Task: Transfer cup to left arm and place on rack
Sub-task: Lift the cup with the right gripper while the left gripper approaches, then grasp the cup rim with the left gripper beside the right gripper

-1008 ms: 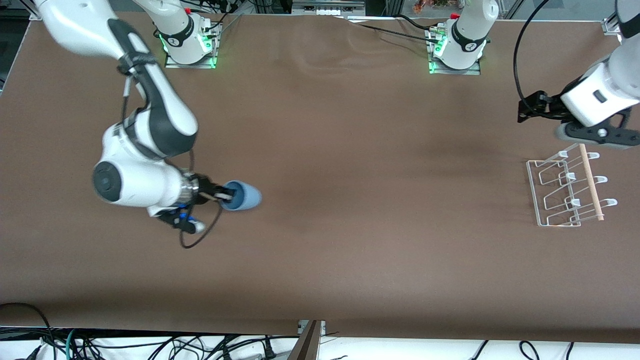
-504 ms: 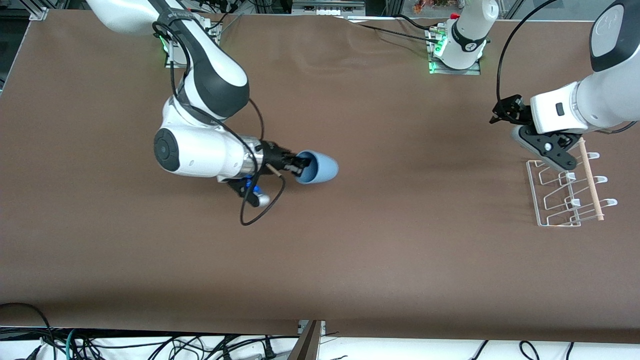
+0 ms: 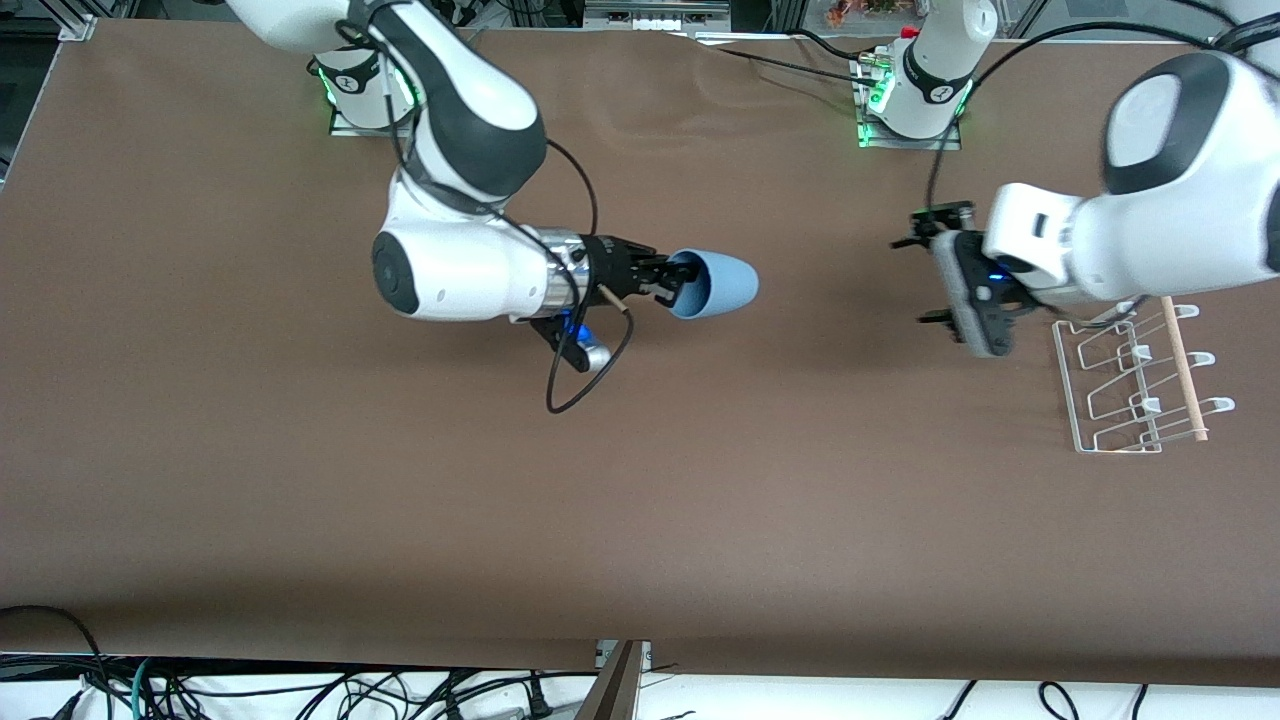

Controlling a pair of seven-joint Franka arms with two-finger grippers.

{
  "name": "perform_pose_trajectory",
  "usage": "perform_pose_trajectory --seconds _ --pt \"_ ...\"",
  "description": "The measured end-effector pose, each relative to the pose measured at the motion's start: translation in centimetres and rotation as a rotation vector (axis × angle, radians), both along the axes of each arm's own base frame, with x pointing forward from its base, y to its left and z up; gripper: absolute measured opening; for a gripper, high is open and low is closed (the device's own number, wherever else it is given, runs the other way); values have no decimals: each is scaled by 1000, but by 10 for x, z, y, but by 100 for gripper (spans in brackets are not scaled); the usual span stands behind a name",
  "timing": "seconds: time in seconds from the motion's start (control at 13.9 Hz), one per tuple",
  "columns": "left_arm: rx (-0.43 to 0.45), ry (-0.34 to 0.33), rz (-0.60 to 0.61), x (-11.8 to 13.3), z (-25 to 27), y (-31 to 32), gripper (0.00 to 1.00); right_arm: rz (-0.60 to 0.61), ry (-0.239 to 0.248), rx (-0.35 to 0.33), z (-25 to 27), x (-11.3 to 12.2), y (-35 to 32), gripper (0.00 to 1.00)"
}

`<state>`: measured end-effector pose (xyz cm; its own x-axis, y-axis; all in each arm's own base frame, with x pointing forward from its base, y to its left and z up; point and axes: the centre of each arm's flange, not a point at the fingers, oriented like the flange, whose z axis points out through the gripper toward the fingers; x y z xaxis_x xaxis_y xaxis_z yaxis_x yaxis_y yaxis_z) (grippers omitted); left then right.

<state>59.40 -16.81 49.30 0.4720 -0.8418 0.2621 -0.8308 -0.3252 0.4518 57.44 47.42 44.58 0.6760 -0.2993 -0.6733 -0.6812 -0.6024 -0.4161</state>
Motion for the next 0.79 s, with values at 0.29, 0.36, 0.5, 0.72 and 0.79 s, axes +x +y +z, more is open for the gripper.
perform_pose_trajectory --seconds 0.29,0.36,0.5,0.72,0.79 --pt "-170 -37 -109 4 -27 -52 100 -17 -14 6 3 -4 10 5" --pt "-199 -44 -111 1 -28 -64 100 -20 -16 7 4 -3 9 5" --pt "-233 -93 -107 -5 -35 -92 100 -23 -19 10 6 -2 9 5" --pt "-246 -130 -103 -13 -43 -115 100 -25 -21 11 6 -2 9 5" --pt "-256 -139 -97 -13 -42 -117 100 -25 -20 10 6 -2 9 5"
